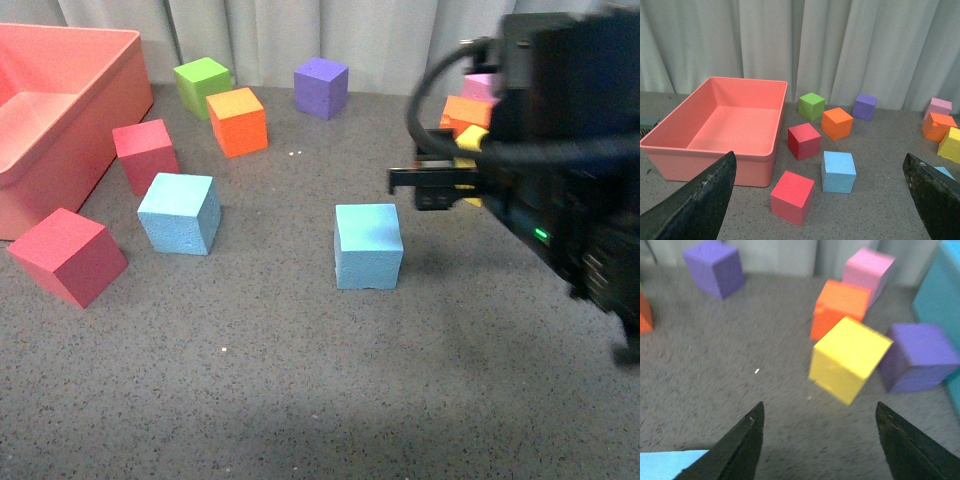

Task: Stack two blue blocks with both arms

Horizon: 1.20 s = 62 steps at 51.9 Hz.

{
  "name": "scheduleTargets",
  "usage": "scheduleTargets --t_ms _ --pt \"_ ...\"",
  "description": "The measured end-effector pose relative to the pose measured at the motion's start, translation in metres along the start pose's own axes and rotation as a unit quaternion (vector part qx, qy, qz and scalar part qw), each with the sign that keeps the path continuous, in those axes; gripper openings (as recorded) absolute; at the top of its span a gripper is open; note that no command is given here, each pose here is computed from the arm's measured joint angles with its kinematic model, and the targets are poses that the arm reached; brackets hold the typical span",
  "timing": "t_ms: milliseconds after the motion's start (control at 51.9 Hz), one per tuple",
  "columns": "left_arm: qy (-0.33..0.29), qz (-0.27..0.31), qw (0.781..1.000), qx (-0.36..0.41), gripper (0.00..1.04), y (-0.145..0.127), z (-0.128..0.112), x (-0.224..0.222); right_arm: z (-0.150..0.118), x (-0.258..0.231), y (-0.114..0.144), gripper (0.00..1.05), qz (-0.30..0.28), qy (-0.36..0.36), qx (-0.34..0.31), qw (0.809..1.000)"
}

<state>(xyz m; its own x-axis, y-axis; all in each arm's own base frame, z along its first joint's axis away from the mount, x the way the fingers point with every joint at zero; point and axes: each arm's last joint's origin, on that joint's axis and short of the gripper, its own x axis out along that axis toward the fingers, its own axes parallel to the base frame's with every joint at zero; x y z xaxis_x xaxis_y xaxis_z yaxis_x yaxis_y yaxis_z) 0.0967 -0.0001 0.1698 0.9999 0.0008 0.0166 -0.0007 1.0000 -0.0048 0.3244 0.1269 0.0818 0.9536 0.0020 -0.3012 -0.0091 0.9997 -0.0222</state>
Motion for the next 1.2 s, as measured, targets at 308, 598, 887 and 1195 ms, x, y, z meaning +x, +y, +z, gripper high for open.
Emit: scheduleTargets --t_ms 308,598,887,1195 --pt "0.0 0.0 1.0 0.0 0.98 0.0 0.0 0.0 0.026 -0.092 -0.074 0.0 0.0 -0.139 0.008 0.99" --pt "0.0 0.0 1.0 0.0 0.98 0.0 0.0 0.0 0.022 -0.137 -0.101 0.01 -0.004 -0.14 0.01 0.99" --pt "0.0 0.0 1.0 0.0 0.98 0.0 0.0 0.0 0.025 -0.178 -0.118 0.01 0.005 -0.144 0.01 0.989" --pt "0.0 0.0 1.0 0.0 0.98 0.0 0.0 0.0 0.019 -0.199 -0.127 0.01 -0.003 -0.146 0.012 0.989"
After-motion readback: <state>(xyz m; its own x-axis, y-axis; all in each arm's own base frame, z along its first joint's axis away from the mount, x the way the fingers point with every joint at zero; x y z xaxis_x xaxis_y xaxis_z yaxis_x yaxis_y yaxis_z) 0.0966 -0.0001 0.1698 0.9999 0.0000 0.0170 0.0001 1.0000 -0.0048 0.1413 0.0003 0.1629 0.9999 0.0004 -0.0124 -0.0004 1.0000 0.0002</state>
